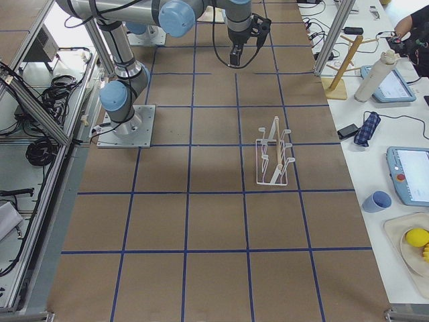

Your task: Transfer IKEA cup to right arm and place on rack

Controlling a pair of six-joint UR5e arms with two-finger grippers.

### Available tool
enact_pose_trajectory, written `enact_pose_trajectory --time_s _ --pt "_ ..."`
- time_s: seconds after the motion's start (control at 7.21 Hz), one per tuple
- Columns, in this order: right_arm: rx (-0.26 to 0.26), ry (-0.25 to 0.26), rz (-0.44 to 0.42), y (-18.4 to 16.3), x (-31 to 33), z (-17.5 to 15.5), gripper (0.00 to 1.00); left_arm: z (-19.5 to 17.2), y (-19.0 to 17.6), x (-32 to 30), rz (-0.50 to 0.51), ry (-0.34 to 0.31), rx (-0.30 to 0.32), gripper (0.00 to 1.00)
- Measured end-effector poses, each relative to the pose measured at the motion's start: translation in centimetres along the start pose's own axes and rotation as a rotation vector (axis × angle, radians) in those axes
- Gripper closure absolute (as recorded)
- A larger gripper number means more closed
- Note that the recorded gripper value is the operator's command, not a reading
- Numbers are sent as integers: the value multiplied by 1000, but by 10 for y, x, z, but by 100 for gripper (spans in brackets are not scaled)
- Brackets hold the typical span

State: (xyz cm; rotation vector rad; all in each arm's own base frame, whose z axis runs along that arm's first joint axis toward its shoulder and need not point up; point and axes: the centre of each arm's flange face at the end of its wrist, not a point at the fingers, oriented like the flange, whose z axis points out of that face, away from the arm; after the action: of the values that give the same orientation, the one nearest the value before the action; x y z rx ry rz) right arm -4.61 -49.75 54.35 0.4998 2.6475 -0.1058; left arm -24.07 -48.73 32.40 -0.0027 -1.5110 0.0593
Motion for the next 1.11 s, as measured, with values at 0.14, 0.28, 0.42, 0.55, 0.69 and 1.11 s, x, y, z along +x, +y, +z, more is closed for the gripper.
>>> enact_pose_trajectory --time_s 0.14,0.28,0.42,0.55,0.69,1.11 --pt "-14 -93 38 -4 22 -8 0 13 9 -9 13 39 3 100" --pt "-28 -192 84 -5 44 -15 0 20 12 -14 18 61 4 100" --pt "-43 -282 126 -4 60 -19 0 26 14 -16 18 75 3 100" --pt "-65 -347 157 -1 68 -19 0 31 15 -19 14 85 1 100" --pt "-98 -388 189 2 72 -15 0 35 15 -22 9 90 -2 100" --pt "-204 -469 273 14 74 11 0 50 9 -27 1 104 -18 100"
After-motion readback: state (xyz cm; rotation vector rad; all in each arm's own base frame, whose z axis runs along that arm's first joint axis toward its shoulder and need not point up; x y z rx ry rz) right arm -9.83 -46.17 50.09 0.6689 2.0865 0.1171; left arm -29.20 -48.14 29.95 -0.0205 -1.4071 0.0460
